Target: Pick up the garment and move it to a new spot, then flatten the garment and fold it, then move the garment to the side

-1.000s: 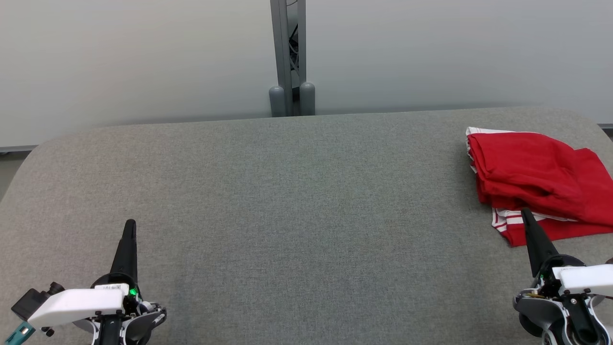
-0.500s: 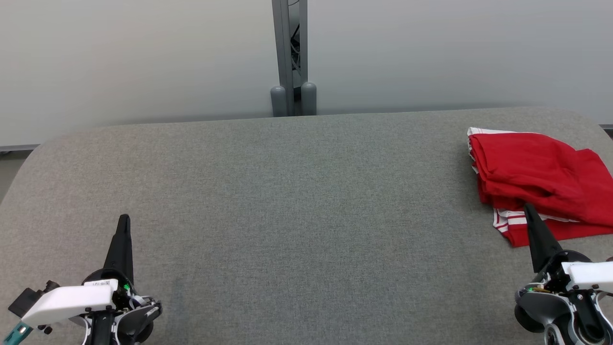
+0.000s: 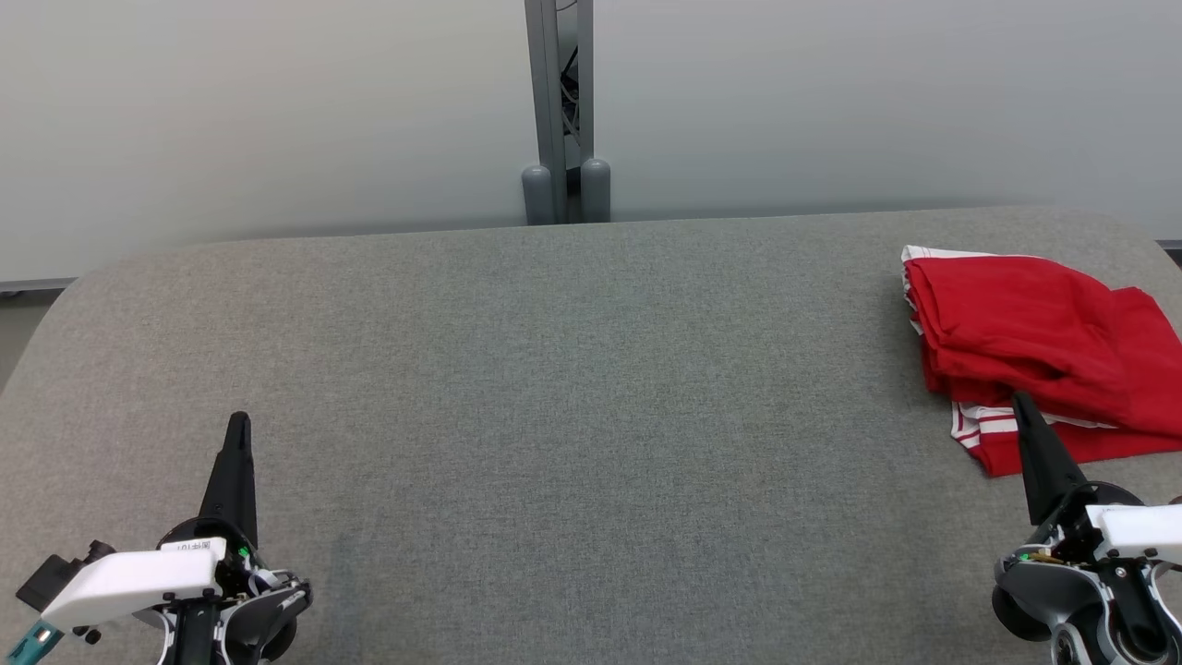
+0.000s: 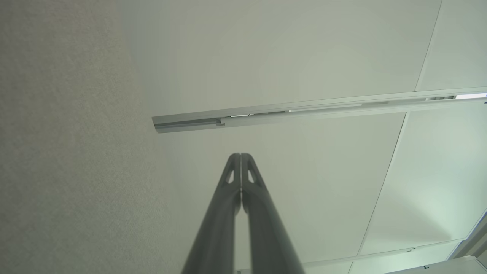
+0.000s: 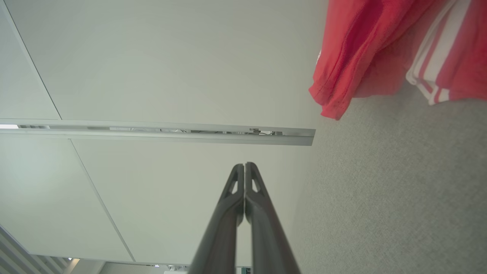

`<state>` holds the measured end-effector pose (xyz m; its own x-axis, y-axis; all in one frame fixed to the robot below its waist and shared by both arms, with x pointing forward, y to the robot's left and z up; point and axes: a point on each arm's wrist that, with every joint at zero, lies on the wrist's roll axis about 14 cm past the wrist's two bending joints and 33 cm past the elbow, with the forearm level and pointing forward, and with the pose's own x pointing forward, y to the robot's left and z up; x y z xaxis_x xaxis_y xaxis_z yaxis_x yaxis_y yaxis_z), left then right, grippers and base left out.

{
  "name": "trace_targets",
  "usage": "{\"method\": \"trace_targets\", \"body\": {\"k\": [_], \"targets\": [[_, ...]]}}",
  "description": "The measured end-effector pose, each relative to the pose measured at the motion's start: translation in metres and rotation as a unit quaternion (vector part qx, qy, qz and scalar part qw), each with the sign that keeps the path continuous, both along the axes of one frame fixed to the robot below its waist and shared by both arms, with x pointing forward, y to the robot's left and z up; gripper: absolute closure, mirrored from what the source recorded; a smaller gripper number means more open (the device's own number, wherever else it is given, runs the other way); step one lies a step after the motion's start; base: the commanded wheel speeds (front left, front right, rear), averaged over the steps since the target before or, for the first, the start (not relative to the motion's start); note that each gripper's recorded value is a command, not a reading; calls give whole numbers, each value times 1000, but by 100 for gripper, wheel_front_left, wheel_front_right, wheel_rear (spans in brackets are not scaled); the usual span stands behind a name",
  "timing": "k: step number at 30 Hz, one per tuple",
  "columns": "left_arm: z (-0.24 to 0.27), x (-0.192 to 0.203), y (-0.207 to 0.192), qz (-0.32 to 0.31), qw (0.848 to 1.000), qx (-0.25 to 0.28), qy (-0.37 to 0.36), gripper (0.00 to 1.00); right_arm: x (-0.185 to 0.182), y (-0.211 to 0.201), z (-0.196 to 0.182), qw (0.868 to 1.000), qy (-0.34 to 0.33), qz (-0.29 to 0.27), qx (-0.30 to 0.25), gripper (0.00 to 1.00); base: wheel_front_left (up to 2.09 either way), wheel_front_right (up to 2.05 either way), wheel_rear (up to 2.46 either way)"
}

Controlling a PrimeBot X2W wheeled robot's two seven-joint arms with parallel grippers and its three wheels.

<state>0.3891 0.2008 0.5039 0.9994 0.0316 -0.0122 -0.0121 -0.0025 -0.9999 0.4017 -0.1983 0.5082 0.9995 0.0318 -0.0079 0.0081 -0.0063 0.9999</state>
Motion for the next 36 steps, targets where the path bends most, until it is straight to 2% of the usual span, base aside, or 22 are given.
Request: {"method": "trace_targets", "body": {"k": [36], "targets": [[0,0,0,0,1000,-2,0,100,0,0,0,1000,0,0,0,100,0,0,0]]}}
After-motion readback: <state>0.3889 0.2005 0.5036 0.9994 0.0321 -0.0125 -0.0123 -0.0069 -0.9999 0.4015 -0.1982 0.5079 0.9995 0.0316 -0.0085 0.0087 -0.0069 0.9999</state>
